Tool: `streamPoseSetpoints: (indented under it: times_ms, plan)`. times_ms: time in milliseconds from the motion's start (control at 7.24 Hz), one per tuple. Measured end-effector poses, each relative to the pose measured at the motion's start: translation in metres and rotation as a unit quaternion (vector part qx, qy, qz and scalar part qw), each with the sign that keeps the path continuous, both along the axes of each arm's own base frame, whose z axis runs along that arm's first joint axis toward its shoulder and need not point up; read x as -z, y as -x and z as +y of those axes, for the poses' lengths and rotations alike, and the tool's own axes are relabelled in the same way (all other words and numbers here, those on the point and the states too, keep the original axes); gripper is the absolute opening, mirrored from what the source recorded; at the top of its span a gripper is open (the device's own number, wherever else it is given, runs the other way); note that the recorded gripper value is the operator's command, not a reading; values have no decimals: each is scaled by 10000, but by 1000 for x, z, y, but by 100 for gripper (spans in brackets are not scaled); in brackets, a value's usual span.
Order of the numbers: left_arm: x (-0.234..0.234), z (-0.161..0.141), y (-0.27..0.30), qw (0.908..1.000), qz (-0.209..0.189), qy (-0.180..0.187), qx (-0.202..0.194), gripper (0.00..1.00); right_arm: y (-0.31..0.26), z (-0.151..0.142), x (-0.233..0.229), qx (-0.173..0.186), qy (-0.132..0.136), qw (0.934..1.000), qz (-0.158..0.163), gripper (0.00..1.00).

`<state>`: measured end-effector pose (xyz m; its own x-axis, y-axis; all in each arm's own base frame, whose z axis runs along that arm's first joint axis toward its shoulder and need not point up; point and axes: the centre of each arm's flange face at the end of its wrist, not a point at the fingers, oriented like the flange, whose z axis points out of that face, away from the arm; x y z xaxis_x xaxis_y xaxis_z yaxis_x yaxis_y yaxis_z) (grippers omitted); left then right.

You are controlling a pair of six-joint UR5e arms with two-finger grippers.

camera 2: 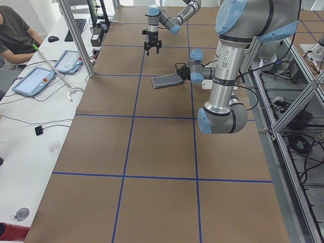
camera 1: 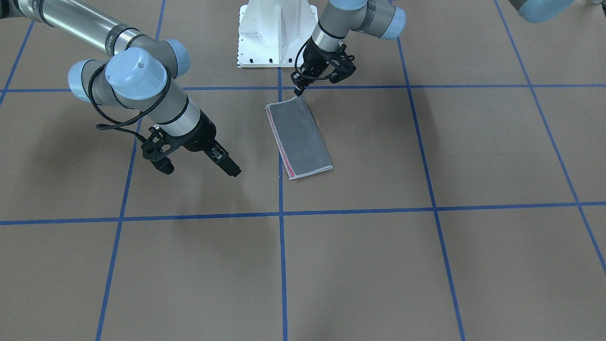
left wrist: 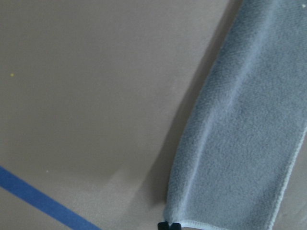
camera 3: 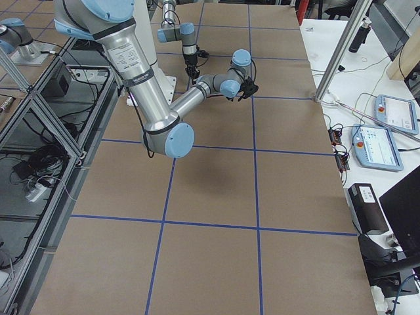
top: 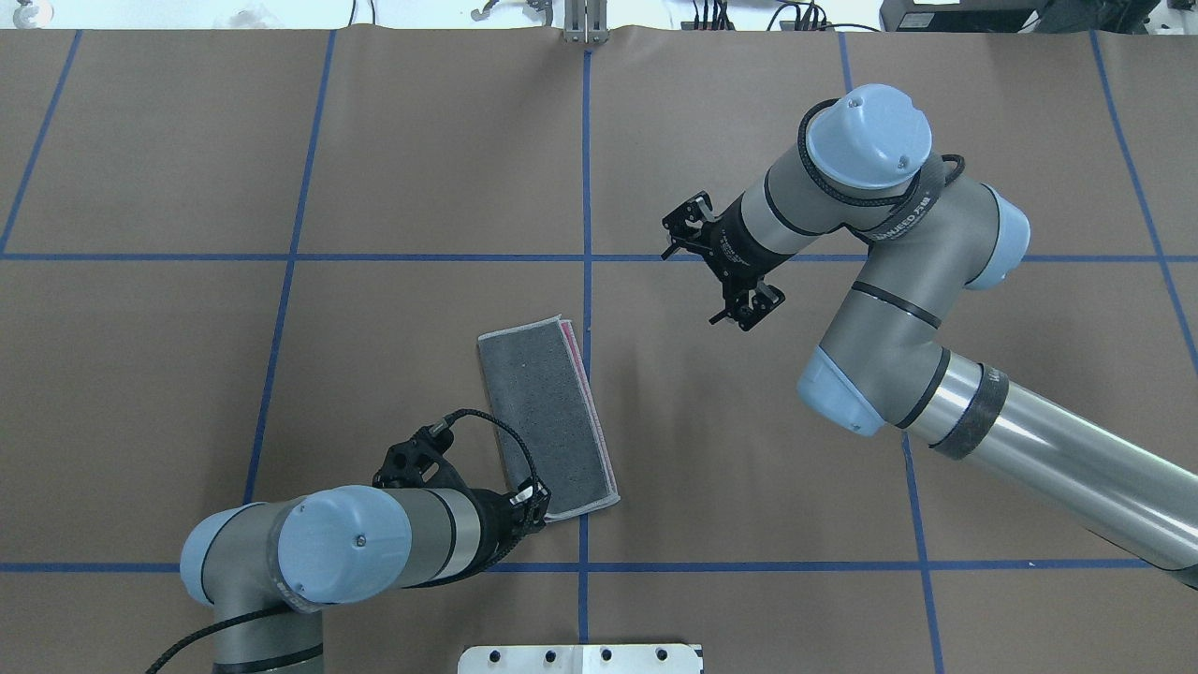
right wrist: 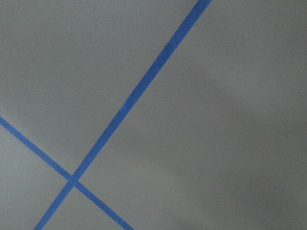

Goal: Fold towel twice with both arms
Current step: 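Grasp the near end of the strip with the left gripper, then lift the strip end and fold it over toward the far end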

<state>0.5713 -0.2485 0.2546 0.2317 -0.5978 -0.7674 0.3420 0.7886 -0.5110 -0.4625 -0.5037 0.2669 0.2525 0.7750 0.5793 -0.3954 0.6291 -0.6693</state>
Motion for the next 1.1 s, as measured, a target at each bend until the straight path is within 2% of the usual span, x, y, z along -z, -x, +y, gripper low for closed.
streamPoseSetpoints:
  times_ms: [552, 1105]
  plan:
    - [-14, -70, 45, 9976, -125, -472, -499, 0, 0, -1, 1, -11, -17, 10000, -2, 100]
    - [-62, -93, 75, 9907, -469, -831, -970, 0, -3, -3, 4, -43, -25, 10000, -18, 100]
